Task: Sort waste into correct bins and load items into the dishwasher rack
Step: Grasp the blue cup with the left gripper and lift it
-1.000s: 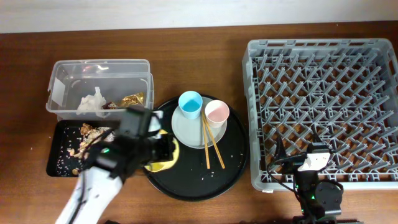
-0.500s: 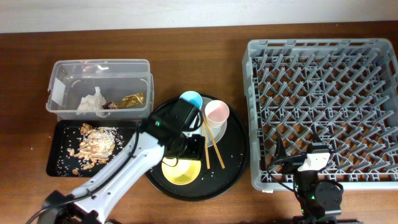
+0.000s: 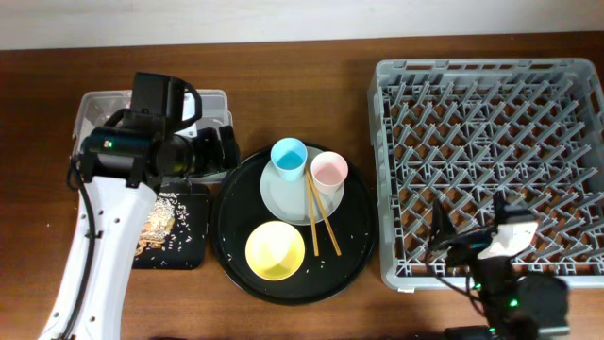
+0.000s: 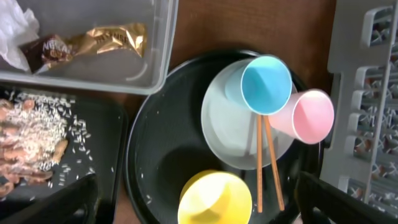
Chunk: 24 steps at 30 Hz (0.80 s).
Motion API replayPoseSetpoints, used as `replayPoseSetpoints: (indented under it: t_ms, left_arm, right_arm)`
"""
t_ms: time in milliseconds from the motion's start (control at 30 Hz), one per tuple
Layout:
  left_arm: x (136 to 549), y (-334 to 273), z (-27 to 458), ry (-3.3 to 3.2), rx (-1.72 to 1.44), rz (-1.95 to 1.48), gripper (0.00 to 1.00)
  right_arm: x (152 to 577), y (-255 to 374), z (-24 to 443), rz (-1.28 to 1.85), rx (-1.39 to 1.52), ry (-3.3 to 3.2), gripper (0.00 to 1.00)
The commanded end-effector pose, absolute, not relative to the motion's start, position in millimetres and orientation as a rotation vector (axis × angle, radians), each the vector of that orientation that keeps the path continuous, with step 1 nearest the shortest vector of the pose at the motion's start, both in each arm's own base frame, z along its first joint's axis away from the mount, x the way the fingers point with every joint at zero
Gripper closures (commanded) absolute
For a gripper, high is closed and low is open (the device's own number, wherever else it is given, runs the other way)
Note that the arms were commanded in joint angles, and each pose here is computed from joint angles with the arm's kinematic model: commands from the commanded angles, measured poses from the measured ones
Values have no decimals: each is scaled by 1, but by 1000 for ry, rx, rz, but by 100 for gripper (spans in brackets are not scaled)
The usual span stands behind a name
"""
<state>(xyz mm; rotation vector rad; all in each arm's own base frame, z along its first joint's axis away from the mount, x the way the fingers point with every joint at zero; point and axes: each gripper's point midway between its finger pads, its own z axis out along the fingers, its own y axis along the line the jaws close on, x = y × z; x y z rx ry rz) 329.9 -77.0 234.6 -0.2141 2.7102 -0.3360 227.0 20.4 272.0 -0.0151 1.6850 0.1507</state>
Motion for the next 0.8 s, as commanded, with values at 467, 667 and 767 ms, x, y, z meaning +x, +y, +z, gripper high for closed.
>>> replayPoseSetpoints:
  t_ms: [467, 667, 767]
  left_arm:
    - [375, -167, 122, 2858, -128, -377, 47]
    - [394, -174, 63, 2923, -143, -350, 63]
    - [398, -175, 61, 2911, -143, -351, 86]
  right_arm:
    - [275, 98, 250, 709, -238, 2390, 2]
    - [275, 95, 247, 686, -225, 2408, 2]
    - [272, 95, 245, 687, -221, 2421, 2]
